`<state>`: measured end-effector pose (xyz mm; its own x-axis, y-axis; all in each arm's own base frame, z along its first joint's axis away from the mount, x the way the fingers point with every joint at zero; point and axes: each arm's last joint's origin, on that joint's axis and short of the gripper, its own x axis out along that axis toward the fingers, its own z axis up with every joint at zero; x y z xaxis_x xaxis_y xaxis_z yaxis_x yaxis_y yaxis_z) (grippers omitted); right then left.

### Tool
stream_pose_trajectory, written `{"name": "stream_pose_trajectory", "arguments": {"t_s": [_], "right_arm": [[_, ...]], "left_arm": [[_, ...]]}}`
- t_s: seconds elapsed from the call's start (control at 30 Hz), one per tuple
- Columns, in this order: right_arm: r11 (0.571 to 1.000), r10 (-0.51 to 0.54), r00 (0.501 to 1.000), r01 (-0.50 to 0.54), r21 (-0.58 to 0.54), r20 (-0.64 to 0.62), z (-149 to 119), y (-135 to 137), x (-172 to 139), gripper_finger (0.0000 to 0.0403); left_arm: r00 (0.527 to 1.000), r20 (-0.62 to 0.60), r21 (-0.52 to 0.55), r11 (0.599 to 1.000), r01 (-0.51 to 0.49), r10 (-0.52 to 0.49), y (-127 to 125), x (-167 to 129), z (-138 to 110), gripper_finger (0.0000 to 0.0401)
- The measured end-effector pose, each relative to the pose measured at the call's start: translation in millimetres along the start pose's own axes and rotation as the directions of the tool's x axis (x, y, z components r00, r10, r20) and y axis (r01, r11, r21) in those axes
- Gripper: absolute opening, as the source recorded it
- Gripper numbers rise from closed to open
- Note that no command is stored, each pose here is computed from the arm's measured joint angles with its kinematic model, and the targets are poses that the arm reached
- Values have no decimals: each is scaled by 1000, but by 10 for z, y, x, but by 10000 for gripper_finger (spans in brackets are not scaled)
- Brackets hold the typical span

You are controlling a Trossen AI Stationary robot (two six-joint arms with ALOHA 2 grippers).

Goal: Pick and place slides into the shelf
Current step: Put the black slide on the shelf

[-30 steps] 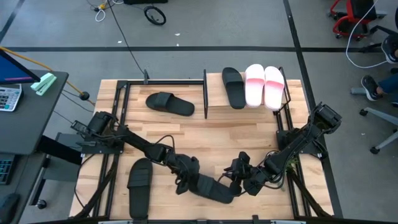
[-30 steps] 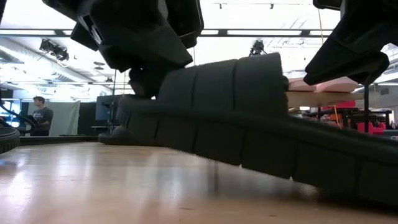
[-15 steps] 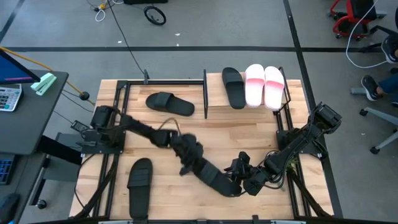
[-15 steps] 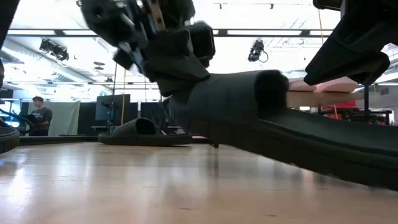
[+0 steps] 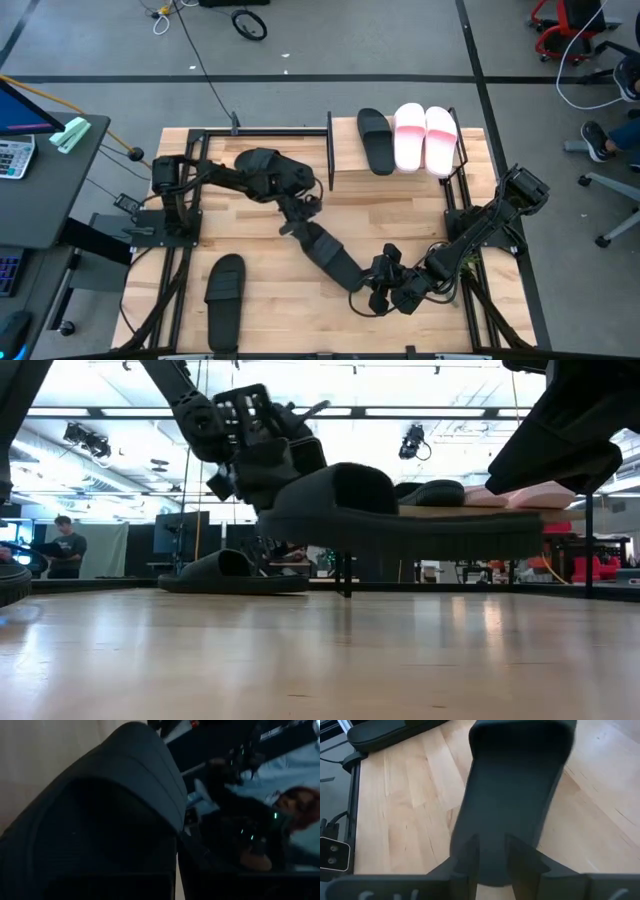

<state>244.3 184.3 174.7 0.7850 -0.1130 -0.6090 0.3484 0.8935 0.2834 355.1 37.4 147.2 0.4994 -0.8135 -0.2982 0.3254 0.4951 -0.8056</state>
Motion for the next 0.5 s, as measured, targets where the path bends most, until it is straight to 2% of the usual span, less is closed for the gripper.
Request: {"name": "stream_pose_trajectory", "arguments": {"t_s": [0.1,0.2,0.33,0.5], "right_arm": [[1000,0,1000,0,0,0,0,0,0,96],[1000,1,1000,-1,0,1,1,1,0,96],[1000,24,1000,-25,14,17,19,27,-1,96],[998,60,997,-60,11,50,67,62,9,96]], "left_arm": [[998,-60,39,999,5,-2,-5,49,-92,9],[993,-122,32,999,5,-1,-36,133,-189,6],[983,-148,30,994,-102,105,-63,244,-250,14],[976,-135,44,985,-165,169,-58,266,-248,56]]}}
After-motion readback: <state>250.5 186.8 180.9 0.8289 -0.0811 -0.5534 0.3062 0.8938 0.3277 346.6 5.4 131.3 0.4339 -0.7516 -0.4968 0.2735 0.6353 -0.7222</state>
